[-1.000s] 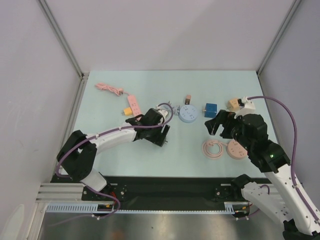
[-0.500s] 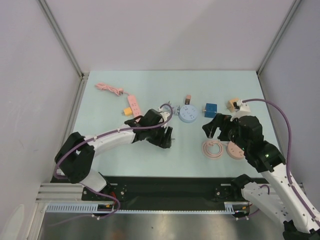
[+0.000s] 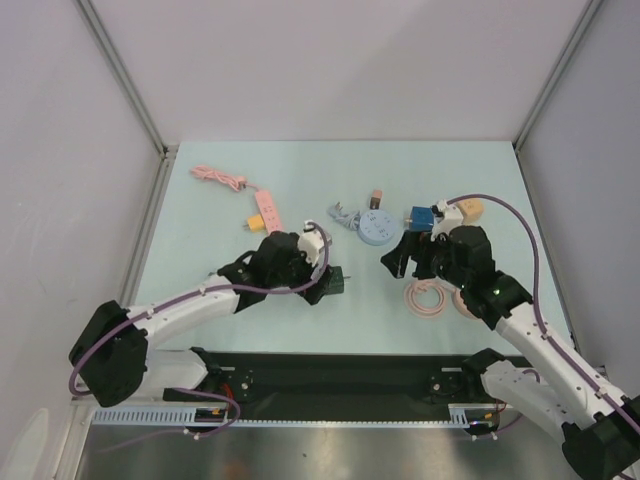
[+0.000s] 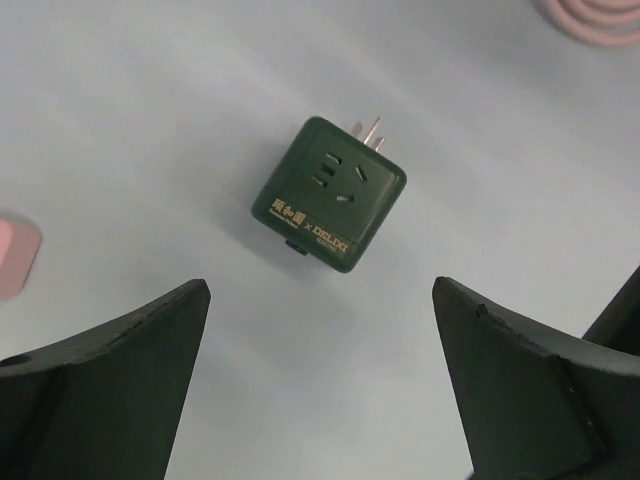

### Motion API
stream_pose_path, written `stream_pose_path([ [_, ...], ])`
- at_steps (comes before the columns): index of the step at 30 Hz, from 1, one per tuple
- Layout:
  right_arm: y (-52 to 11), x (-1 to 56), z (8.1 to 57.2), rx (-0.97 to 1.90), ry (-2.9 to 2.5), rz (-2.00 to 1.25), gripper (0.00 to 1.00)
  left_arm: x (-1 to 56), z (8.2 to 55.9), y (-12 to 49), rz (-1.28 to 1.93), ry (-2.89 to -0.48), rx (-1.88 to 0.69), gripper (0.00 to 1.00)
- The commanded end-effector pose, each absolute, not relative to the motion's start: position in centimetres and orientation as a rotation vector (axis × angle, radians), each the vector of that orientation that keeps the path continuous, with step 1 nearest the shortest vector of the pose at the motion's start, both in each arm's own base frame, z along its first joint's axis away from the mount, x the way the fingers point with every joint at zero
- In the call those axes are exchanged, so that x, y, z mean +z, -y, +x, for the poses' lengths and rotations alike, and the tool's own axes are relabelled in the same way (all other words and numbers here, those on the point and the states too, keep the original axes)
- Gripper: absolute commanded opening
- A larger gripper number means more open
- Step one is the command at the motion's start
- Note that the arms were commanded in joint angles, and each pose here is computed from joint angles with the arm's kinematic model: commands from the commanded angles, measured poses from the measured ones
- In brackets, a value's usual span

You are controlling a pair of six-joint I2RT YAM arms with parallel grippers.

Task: Insert the plug

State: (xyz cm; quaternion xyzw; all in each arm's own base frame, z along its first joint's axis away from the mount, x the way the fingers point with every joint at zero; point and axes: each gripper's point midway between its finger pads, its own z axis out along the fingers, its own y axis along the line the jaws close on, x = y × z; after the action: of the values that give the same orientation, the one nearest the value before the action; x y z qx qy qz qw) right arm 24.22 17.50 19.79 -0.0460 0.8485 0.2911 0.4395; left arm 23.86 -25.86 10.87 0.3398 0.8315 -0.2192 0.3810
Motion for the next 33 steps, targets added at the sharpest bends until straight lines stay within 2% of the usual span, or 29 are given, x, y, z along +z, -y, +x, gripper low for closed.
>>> stream_pose_path([
  [1,-19.0,20.8,26.2,0.757,-1.935,-0.221,0.97,13.6,26.0,26.9,1.043,-1.768,-0.515,1.00],
  [4,-20.1,20.4,28.5,0.680,-1.863,-0.390,0.95,13.2,25.4,26.8,1.132,-1.769,-0.535,0.95],
  [7,-22.1,18.9,29.2,0.693,-1.805,-0.645,0.96,15.4,23.8,26.7,1.137,-1.684,-0.721,0.99],
  [8,-23.1,17.6,29.1,0.727,-1.794,-0.753,1.00,16.1,23.6,26.6,1.123,-1.670,-0.769,1.00],
  [10,-24.9,15.9,27.6,0.798,-1.754,-1.018,1.00,17.4,24.1,25.7,1.019,-1.698,-0.824,1.00],
  [11,-25.6,16.0,29.1,0.735,-1.691,-1.157,1.00,18.1,25.6,24.0,0.924,-1.719,-0.786,1.00],
  [14,-26.4,14.2,28.4,0.764,-1.615,-1.371,1.00,19.6,27.6,21.5,0.730,-1.757,-0.731,1.00],
  [18,-27.8,12.9,27.9,0.892,-1.505,-1.502,1.00,22.0,27.8,20.7,0.631,-1.713,-0.713,1.00],
  [20,-28.6,12.2,27.6,0.937,-1.483,-1.557,1.00,22.0,29.2,18.9,0.503,-1.748,-0.613,1.00],
  [25,-30.1,8.4,27.1,0.923,-1.501,-1.731,0.99,19.3,29.7,17.9,0.348,-1.926,-0.601,0.96],
  [33,-31.5,6.1,26.8,0.880,-1.471,-1.798,0.95,20.3,29.7,17.0,0.222,-1.872,-0.605,0.97],
])
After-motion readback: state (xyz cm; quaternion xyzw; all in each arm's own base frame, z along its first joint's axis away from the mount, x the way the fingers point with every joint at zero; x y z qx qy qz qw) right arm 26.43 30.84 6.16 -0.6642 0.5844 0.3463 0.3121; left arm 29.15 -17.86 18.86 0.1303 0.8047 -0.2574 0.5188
